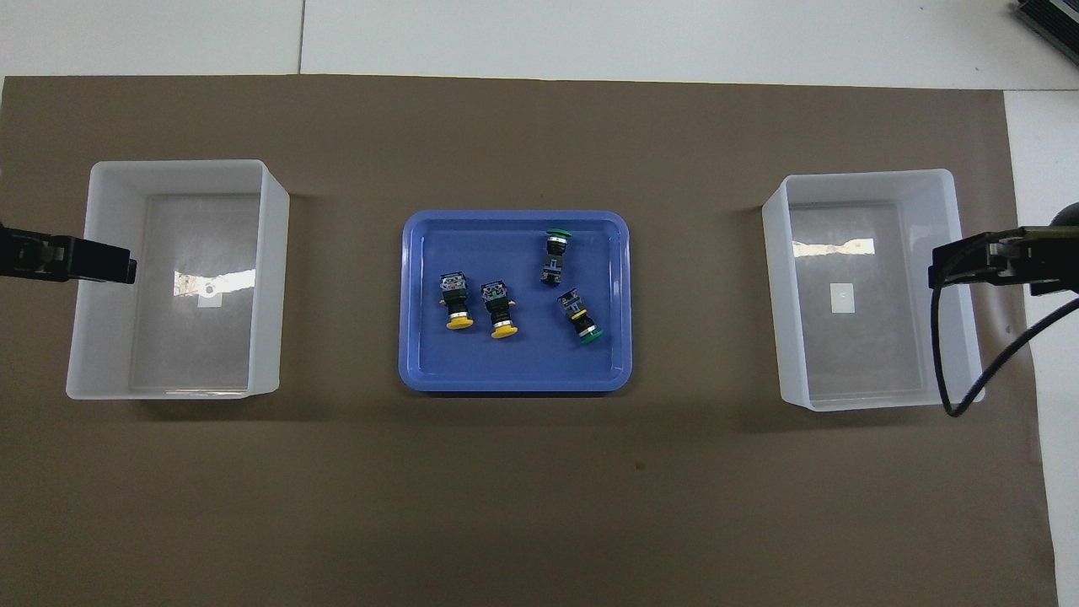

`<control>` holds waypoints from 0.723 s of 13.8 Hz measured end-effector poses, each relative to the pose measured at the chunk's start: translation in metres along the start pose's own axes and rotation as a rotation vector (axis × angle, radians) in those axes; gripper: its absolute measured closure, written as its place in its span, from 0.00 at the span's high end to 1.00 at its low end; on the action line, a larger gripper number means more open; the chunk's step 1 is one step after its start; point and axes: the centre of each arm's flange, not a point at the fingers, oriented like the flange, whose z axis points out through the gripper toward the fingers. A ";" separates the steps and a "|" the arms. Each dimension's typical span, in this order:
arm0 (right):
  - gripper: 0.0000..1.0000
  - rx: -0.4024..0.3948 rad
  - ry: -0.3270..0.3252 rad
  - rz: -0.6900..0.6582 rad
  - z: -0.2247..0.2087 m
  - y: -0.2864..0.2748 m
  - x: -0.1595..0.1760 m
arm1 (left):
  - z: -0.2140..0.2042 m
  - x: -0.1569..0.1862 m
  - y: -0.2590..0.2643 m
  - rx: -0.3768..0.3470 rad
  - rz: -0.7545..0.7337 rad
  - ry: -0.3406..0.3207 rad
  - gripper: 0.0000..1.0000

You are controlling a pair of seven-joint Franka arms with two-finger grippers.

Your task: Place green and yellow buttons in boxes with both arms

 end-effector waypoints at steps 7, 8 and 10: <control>1.00 0.000 0.000 0.000 0.000 0.000 0.000 | 0.002 -0.003 -0.001 -0.002 -0.003 -0.024 1.00; 1.00 0.000 0.000 0.001 0.000 0.000 0.000 | 0.002 -0.003 -0.001 -0.002 -0.003 -0.025 1.00; 1.00 0.000 0.000 0.000 0.000 0.000 0.000 | 0.003 -0.003 -0.001 -0.002 -0.002 -0.029 1.00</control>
